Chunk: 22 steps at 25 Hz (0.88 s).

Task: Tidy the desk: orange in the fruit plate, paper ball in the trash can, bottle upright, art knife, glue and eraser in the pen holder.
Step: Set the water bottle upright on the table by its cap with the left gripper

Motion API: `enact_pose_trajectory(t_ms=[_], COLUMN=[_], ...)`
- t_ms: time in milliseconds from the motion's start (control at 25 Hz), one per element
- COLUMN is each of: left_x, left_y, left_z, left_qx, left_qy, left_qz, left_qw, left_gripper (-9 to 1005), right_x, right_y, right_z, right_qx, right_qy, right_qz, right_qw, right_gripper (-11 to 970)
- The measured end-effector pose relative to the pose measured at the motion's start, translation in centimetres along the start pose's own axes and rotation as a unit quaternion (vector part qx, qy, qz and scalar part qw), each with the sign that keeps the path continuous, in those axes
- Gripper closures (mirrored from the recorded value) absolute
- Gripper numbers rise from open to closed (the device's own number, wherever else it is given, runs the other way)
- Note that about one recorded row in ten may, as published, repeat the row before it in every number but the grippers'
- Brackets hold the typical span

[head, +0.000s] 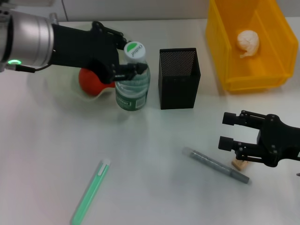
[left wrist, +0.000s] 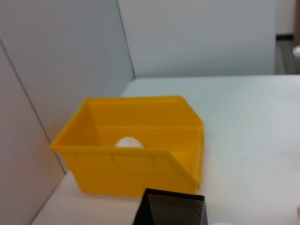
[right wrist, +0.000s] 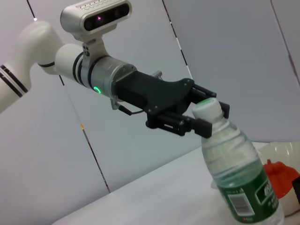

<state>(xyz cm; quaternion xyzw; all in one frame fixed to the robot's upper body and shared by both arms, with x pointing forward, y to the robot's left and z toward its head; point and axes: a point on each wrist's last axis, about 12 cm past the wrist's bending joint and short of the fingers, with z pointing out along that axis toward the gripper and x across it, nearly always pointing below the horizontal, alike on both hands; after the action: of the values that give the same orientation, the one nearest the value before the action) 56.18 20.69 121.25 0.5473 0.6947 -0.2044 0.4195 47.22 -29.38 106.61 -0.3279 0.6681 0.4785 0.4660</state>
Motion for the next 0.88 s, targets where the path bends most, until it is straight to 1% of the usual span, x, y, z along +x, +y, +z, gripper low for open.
enact_pose_trajectory(t_ms=[240, 440, 480, 520, 600, 760, 880], left_x=[0.6, 0.8, 1.0, 1.0, 1.2, 2.1, 2.6], left_y=[0.0, 0.1, 0.2, 0.2, 0.3, 0.9, 1.1], left_z=[-0.6, -1.0, -1.4, -1.4, -1.8, -3.0, -3.3], left_qx=[-0.005, -0.008, -0.011, -0.011, -0.014, -0.029, -0.035], left_qy=[-0.014, -0.026, -0.043, -0.043, -0.064, -0.111, -0.123], left_qz=[-0.009, -0.015, -0.020, -0.020, -0.028, -0.057, -0.072], left_qw=[1.000, 1.000, 0.999, 0.999, 0.997, 0.992, 0.989], left_gripper=[514, 511, 510, 510, 508, 506, 504], right_x=[-0.1, -0.2, -0.3, -0.3, -0.3, -0.3, -0.2], right_y=[-0.1, -0.1, -0.2, -0.2, -0.2, -0.2, -0.2], right_z=[0.1, 0.3, 0.3, 0.3, 0.3, 0.3, 0.3], right_qx=[-0.002, -0.004, -0.005, -0.005, -0.005, -0.004, -0.002], right_qy=[0.001, 0.002, 0.002, 0.002, 0.002, 0.003, 0.004], right_qz=[-0.002, -0.004, -0.004, -0.004, -0.004, -0.004, -0.004], right_qw=[1.000, 1.000, 1.000, 1.000, 1.000, 1.000, 1.000], right_gripper=[218, 218, 218, 218, 218, 219, 219])
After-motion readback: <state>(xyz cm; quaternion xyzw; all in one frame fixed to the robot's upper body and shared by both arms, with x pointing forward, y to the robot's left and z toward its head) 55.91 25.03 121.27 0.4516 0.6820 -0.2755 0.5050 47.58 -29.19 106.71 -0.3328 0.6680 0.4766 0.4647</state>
